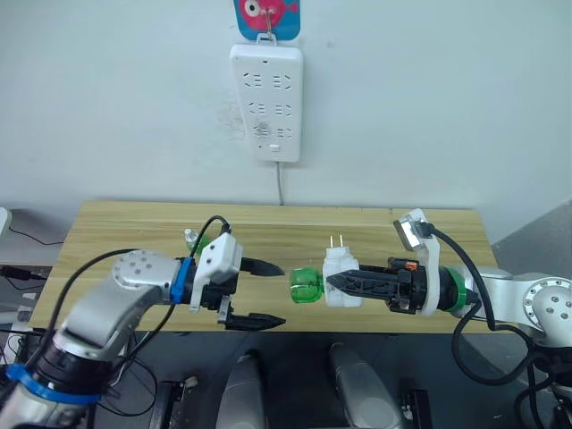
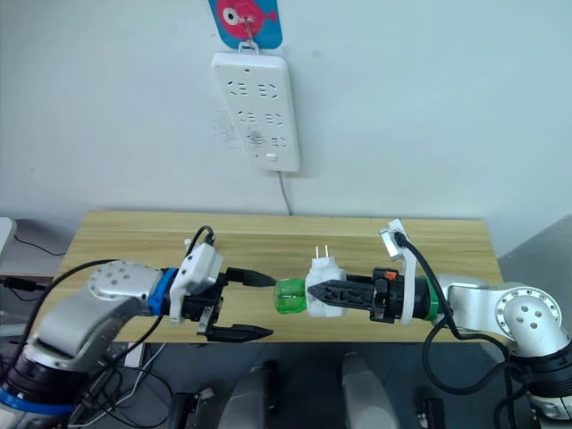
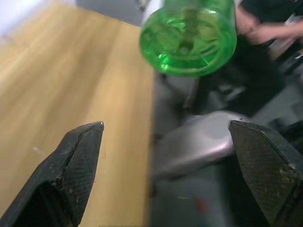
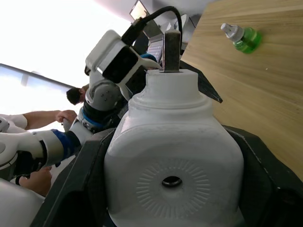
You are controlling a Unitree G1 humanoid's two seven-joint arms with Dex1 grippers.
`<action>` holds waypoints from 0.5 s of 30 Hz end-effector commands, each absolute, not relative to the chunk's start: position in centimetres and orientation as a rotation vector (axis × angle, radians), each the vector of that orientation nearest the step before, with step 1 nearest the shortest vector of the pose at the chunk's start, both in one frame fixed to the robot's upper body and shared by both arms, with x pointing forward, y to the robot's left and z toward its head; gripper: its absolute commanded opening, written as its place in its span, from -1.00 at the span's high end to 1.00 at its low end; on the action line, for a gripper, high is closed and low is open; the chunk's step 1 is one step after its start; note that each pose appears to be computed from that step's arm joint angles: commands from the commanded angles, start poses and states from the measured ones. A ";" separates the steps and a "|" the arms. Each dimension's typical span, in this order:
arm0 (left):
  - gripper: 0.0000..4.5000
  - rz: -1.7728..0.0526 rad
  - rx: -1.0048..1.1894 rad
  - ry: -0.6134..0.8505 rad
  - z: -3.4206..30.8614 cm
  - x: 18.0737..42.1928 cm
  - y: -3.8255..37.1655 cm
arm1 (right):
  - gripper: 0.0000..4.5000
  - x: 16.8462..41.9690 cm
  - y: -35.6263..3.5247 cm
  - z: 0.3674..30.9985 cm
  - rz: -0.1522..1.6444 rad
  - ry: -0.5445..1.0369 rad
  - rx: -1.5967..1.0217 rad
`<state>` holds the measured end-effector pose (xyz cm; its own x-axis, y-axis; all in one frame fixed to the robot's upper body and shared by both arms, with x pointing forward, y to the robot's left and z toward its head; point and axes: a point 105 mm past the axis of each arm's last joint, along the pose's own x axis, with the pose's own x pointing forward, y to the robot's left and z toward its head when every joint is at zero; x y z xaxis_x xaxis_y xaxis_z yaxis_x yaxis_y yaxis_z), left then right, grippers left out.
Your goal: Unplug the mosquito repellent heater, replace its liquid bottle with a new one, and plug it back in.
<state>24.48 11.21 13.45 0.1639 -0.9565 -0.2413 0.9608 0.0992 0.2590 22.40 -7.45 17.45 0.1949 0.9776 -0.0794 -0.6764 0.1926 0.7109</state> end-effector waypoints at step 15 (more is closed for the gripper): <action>-1.00 -1.277 0.555 -0.579 15.1 22.5 8.4 | -0.35 21.8 -7.1 18.3 1.302 0.582 0.609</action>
<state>22.86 8.77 14.81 0.2042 -0.9764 0.0708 0.7280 0.1998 0.6559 22.46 -7.45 17.37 0.2021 0.9756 -0.0860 -0.6724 0.2021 0.7121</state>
